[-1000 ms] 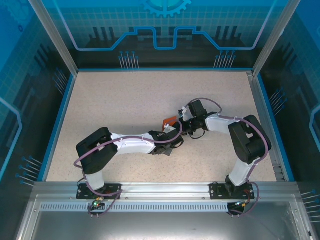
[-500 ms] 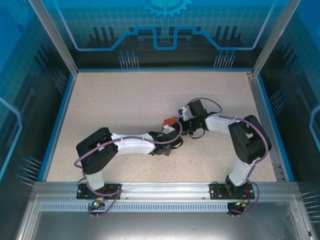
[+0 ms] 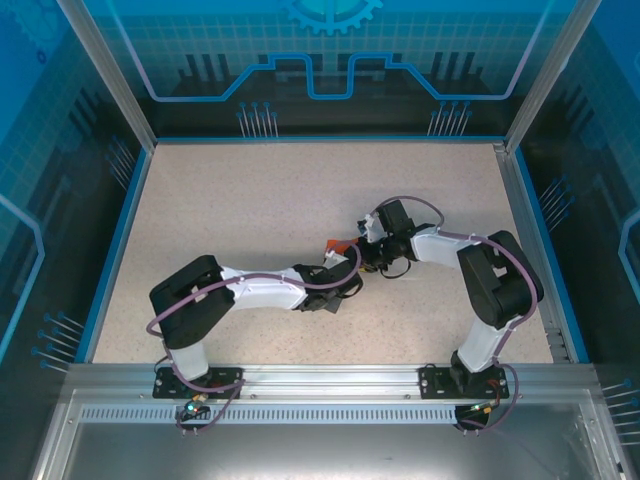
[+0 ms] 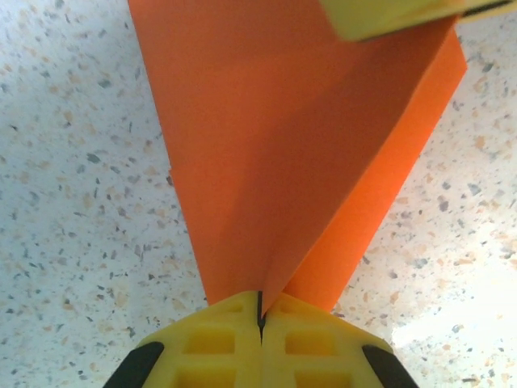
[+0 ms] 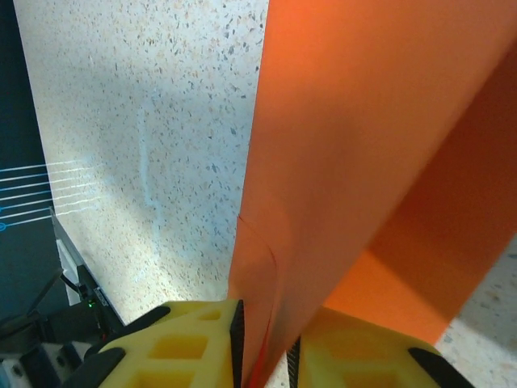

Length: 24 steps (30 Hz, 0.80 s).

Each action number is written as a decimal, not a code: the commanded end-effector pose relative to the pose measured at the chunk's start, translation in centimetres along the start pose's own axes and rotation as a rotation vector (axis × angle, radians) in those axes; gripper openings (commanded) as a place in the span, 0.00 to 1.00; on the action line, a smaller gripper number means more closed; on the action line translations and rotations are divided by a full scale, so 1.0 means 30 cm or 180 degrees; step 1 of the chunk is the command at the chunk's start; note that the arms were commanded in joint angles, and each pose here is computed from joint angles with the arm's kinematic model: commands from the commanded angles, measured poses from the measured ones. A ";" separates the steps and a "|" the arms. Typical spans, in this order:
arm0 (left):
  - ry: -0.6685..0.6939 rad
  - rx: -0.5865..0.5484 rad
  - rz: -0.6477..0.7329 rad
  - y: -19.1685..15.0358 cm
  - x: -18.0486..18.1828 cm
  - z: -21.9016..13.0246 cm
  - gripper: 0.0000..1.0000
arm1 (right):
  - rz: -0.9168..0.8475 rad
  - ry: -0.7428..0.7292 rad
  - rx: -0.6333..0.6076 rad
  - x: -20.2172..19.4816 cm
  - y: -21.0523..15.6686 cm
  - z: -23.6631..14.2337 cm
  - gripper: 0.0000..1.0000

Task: Fold a paper plane with a square sheet of paper (pick it up from the middle)
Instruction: Fourth fold the wing at the center of the table.

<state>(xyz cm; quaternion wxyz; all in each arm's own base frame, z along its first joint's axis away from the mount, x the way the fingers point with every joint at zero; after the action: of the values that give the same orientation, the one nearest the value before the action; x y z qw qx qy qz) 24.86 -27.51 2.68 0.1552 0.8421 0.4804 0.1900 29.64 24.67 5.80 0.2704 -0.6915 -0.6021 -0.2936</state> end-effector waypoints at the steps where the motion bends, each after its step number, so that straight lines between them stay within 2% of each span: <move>1: -0.0449 -0.0113 -0.0328 0.018 -0.008 -0.030 0.00 | -0.0148 0.0019 -0.0067 0.045 -0.003 -0.051 0.31; 4: -0.0806 -0.0183 -0.0507 0.025 -0.008 -0.044 0.00 | -0.0217 0.0036 -0.0140 0.057 -0.007 -0.089 0.43; 7: -0.1128 -0.0209 -0.0695 0.022 0.001 -0.048 0.00 | -0.0311 0.0066 -0.0226 0.073 -0.010 -0.129 0.49; 11: -0.1530 -0.0254 -0.0892 0.026 0.012 -0.057 0.00 | -0.0417 0.0146 -0.0221 0.093 -0.021 -0.146 0.51; 14: -0.1742 -0.0216 -0.0992 0.025 0.015 -0.052 0.00 | -0.0474 0.0236 -0.0148 0.105 -0.035 -0.135 0.48; 17: -0.1912 -0.0184 -0.1072 0.025 0.013 -0.048 0.00 | -0.0548 0.0328 -0.0053 0.126 -0.054 -0.116 0.33; 19: -0.1970 -0.0151 -0.1125 0.021 0.015 -0.045 0.00 | -0.0617 0.0359 0.0011 0.146 -0.066 -0.093 0.27; 24: -0.2083 -0.0093 -0.1256 0.014 0.025 -0.032 0.00 | -0.0643 0.0324 0.0146 0.169 -0.067 -0.019 0.20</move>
<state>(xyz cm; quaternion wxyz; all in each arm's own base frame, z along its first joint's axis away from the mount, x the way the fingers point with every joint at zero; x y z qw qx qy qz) 25.70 -26.85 4.38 0.3418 0.7570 0.5514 -0.0779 28.03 26.35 9.89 0.2702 -0.6219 -0.6521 -0.3391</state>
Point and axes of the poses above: each hand's point on the last joint's axis, 136 mm out from that joint toward the fingers, its own z axis out along the fingers, its own x axis along the line the jaws close on, y = z × x, the point moved 1 cm from there along -z, back along the fingers, and after that the axes turned 10 degrees about z, right-handed, at the moved point
